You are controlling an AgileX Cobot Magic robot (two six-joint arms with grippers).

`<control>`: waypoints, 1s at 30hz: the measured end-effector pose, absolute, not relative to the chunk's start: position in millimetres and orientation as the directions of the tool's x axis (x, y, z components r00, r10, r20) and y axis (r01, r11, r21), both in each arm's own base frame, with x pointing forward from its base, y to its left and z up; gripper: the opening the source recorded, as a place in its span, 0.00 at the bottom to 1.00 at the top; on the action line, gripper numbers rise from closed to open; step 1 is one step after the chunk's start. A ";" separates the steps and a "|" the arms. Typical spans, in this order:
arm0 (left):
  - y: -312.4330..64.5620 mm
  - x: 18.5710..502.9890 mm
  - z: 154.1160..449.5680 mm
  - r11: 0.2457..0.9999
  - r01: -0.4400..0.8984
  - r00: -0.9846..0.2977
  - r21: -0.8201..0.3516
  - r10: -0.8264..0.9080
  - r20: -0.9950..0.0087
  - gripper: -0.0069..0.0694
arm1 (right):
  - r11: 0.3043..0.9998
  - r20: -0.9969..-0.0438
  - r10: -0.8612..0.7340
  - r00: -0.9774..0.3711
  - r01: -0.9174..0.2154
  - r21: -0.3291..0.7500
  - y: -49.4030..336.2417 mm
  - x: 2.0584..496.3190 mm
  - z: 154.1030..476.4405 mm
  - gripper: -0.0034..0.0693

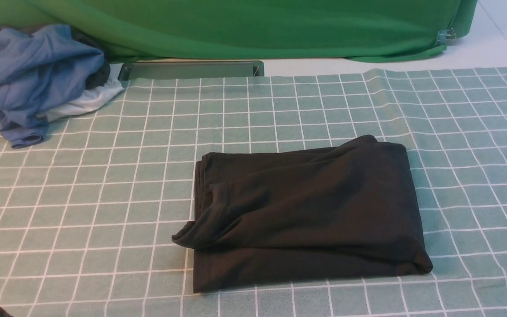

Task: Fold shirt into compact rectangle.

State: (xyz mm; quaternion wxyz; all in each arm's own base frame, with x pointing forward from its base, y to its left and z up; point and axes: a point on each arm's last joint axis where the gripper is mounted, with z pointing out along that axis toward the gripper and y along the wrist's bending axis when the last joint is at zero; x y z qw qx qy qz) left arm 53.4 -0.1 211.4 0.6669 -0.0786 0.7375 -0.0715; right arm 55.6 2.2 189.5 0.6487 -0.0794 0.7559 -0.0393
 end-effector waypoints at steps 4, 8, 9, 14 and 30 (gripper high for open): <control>-1.1 56.0 198.9 0.979 0.003 -0.084 -0.204 -0.203 -0.976 0.14 | 0.984 -0.974 -0.171 -0.146 -0.069 -0.162 2.2 55.6 189.5 0.37; -1.2 56.4 197.4 0.977 0.004 -0.077 -0.215 -0.214 -0.974 0.14 | 0.984 -0.974 -0.171 -0.146 -0.069 -0.162 2.2 55.6 189.5 0.37; -1.2 56.3 196.5 0.976 0.002 -0.086 -0.216 -0.215 -0.973 0.14 | 0.984 -0.974 -0.171 -0.146 -0.069 -0.162 2.2 55.6 189.5 0.37; -1.3 55.5 189.8 0.976 -0.016 -0.157 -0.215 -0.215 -0.964 0.14 | 0.984 -0.974 -0.171 -0.146 -0.069 -0.162 2.2 55.6 189.5 0.37; -1.3 55.4 189.1 0.976 -0.015 -0.166 -0.219 -0.219 -0.962 0.14 | 0.984 -0.974 -0.171 -0.146 -0.069 -0.162 2.2 55.6 189.5 0.37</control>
